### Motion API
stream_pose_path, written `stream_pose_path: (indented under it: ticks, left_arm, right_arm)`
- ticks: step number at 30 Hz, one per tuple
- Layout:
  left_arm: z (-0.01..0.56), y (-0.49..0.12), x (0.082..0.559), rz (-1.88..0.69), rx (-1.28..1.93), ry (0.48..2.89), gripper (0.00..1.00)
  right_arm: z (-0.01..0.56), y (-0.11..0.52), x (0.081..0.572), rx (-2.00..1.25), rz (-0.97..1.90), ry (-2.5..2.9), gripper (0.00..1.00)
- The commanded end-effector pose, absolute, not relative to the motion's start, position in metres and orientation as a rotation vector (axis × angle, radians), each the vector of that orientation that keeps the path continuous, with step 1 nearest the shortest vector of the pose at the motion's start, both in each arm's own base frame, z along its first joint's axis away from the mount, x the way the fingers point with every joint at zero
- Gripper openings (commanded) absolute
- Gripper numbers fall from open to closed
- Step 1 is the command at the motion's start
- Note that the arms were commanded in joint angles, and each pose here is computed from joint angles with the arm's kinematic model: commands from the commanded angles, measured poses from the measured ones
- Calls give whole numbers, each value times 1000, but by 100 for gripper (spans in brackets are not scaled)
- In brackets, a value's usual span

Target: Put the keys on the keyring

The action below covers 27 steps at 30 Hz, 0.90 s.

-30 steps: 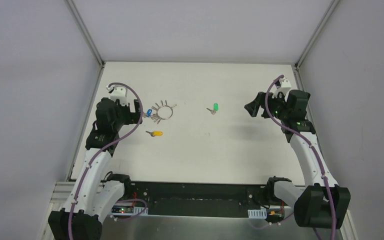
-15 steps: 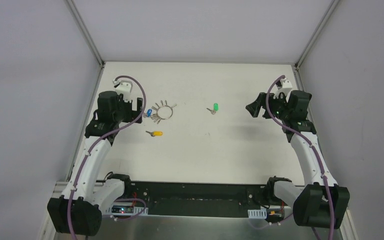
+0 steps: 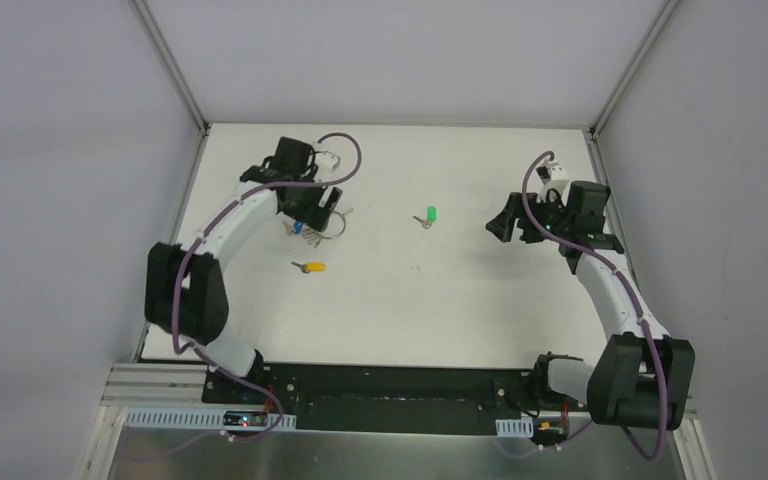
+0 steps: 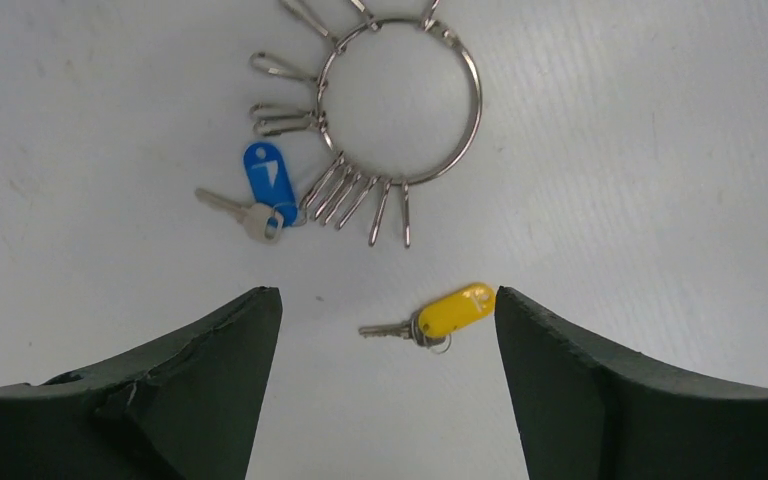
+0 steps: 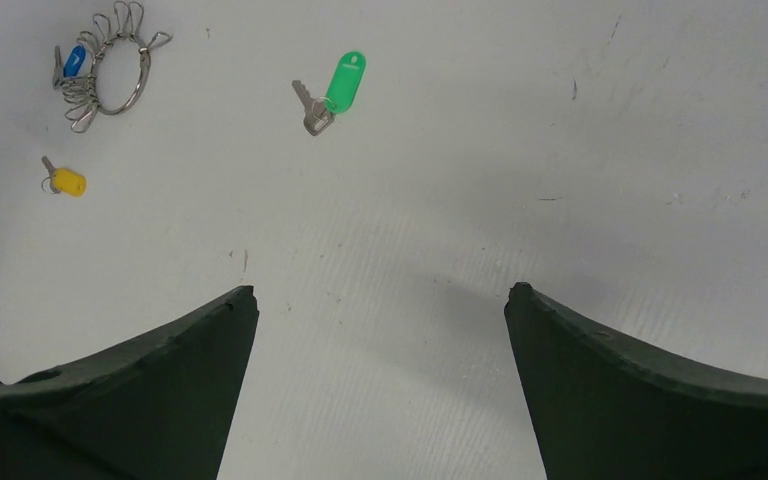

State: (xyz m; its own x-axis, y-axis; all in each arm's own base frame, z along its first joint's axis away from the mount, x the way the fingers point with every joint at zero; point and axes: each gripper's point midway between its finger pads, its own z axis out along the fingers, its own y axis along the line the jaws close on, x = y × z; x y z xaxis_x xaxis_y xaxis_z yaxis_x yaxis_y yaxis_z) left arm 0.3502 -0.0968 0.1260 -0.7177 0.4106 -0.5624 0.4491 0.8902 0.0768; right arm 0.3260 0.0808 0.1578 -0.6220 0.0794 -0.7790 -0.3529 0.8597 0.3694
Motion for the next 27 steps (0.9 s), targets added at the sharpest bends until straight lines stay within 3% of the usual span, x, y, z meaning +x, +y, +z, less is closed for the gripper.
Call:
stream_pose_path:
  ticks: [1,7,27]
  left_arm:
    - [126,-122,365,-113,711,2555,78]
    - [108,-131,372,-154,689,2695,69]
    - [74,-179,369,-377,644,2826,60]
  right_arm:
    - [155,83,325,-241,656,2168,98]
    - [150,81,326,-241,646,2184,98]
    - [145,79,328,-237,626,2193,98]
